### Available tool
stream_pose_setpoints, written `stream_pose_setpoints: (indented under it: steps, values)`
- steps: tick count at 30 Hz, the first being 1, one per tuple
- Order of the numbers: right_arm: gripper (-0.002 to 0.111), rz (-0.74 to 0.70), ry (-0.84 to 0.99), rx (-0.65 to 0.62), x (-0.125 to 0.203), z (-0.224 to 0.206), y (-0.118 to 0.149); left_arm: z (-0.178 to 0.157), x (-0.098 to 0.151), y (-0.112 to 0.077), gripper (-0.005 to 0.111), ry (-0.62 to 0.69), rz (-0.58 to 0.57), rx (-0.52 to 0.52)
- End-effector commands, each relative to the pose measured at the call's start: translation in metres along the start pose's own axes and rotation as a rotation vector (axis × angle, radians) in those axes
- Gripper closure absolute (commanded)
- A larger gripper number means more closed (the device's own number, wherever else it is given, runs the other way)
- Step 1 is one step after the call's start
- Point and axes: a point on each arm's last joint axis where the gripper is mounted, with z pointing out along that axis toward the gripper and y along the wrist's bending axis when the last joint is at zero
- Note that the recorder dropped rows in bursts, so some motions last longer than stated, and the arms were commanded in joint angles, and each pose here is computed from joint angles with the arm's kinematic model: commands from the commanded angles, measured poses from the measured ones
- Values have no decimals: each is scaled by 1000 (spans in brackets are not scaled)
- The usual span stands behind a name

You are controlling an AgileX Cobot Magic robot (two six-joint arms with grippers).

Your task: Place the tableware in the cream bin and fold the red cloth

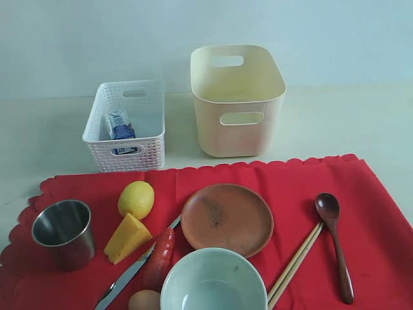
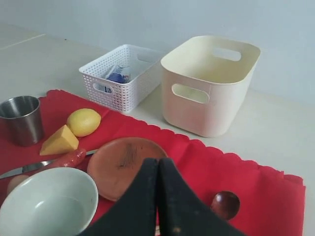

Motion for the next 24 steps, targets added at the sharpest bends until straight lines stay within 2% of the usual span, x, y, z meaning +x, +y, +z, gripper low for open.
stream_pose_setpoints:
  steps: [1, 7, 24]
  values:
    - [108, -4, -74, -9, 0, 3, 1, 19, -15, 1, 107, 36, -1, 6]
    - [108, -14, -57, -7, 3, 4, 1, 29, -12, 1, 107, 80, -2, 9]
    - [108, -24, -27, -9, 21, 14, 1, 29, -15, 1, 107, 51, -2, 6]
